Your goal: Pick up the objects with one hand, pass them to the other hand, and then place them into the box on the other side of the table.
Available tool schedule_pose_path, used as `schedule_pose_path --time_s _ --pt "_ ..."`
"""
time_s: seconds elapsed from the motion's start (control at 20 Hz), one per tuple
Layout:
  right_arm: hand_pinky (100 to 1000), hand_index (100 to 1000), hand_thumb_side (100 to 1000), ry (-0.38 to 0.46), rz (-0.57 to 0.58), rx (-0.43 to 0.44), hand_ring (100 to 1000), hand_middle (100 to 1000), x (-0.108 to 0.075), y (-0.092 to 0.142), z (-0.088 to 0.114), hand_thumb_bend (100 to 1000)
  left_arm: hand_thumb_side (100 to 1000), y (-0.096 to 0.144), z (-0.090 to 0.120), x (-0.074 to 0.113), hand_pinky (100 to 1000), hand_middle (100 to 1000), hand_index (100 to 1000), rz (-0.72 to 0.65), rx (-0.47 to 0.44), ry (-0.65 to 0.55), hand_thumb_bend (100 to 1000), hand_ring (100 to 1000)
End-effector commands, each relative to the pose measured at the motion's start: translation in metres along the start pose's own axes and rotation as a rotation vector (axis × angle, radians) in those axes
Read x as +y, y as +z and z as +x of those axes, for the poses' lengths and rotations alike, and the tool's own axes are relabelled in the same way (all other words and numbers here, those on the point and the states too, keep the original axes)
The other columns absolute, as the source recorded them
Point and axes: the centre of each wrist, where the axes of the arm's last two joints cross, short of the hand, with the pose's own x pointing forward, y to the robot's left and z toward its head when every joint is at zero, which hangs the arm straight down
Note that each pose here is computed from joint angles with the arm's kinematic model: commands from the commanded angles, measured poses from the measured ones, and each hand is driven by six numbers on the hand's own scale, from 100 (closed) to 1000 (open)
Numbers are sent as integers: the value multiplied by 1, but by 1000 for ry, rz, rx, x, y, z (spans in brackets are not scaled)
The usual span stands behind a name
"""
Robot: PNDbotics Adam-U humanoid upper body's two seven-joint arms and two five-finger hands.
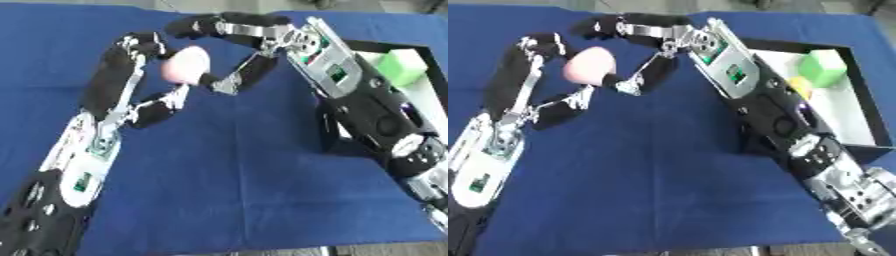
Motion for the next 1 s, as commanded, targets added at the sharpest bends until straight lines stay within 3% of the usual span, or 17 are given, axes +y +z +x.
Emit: schedule_pose_path --time_s 0.05,0.25,0.45,0.7,0.85,0.9,1.0 --pt "922 935 100 1 -36 8 1000 886 -6 -1 2 100 184 -14 10 5 754 449 557 36 -39 10 100 521" --pt "891 805 170 -87 -113 12 1000 790 -6 -1 2 100 120 -12 9 3 756 461 583 42 -17 34 100 518" --pt "878 735 234 -164 -160 18 1000 763 -8 -1 6 100 189 -12 10 1 758 458 583 60 10 61 100 514" --pt "850 669 214 -194 -160 12 1000 753 -9 0 8 100 265 -12 11 1 761 471 604 67 20 83 100 520" --pt "824 633 170 -195 -145 5 1000 725 -10 1 9 100 377 -13 12 1 771 511 660 80 34 95 116 543" --pt "821 631 164 -196 -141 4 1000 720 -10 1 9 100 407 -13 12 1 779 534 691 86 38 96 168 564" --pt "818 629 166 -196 -142 6 1000 713 -11 3 8 100 614 -11 10 0 849 690 881 72 55 83 368 721"
